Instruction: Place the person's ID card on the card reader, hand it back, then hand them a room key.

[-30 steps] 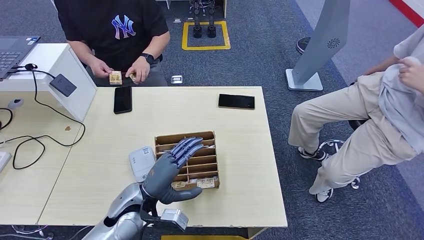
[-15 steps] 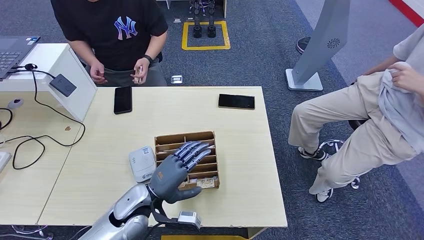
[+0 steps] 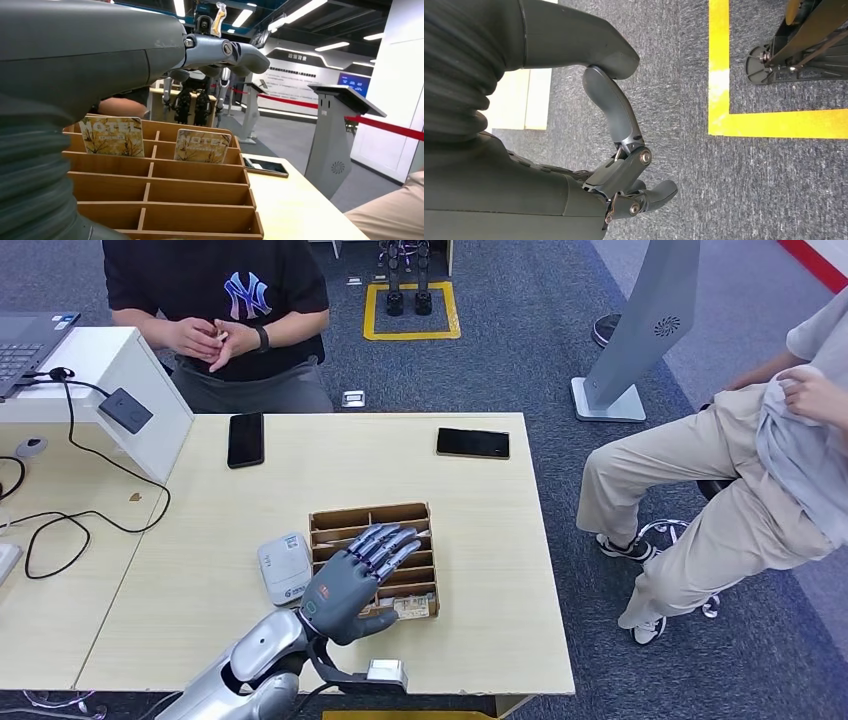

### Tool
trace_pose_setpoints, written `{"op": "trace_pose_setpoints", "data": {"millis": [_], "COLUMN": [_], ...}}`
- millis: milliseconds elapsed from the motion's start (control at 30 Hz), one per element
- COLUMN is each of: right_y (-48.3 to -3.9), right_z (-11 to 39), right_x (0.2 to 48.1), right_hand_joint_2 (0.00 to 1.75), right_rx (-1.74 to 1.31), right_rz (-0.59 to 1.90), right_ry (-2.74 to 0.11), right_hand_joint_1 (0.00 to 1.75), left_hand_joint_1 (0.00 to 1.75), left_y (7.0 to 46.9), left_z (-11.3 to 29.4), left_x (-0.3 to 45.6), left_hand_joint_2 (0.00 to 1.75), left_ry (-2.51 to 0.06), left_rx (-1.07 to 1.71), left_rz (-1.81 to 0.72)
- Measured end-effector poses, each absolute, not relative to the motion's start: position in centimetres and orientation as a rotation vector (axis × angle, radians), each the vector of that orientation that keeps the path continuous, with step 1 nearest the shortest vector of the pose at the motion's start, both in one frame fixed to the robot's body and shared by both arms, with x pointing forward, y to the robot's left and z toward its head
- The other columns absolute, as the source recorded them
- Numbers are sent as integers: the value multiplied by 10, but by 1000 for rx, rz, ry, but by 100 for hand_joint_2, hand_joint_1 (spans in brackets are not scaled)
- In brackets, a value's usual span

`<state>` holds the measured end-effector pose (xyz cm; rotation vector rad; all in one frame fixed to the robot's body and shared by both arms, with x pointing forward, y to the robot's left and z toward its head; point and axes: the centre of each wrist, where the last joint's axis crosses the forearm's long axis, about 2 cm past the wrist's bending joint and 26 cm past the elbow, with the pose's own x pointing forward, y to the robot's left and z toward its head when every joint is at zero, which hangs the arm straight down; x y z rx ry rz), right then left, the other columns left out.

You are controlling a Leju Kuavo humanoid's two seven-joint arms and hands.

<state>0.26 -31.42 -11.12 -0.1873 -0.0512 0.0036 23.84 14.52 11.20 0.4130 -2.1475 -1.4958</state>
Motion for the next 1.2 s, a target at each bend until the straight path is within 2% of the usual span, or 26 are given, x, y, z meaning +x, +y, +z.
{"op": "trace_pose_setpoints", "data": {"millis": [767,1200], "right_y": [-315,-315], "right_z": [-111,-111], "right_x": [0,-1], "right_hand_joint_2": [175,175], "right_rx": [-191,-195], "right_rz": [4,4], "right_ry": [-48,-46], "right_hand_joint_1": [0,0], "left_hand_joint_1": [0,0], "left_y": [149,144], "left_z": [111,108], "left_x": [242,235], "left_hand_joint_2": [175,175], "left_ry": [-2124,-2219], "left_rx": [412,579], "left_rz": [-1588,-1441]}}
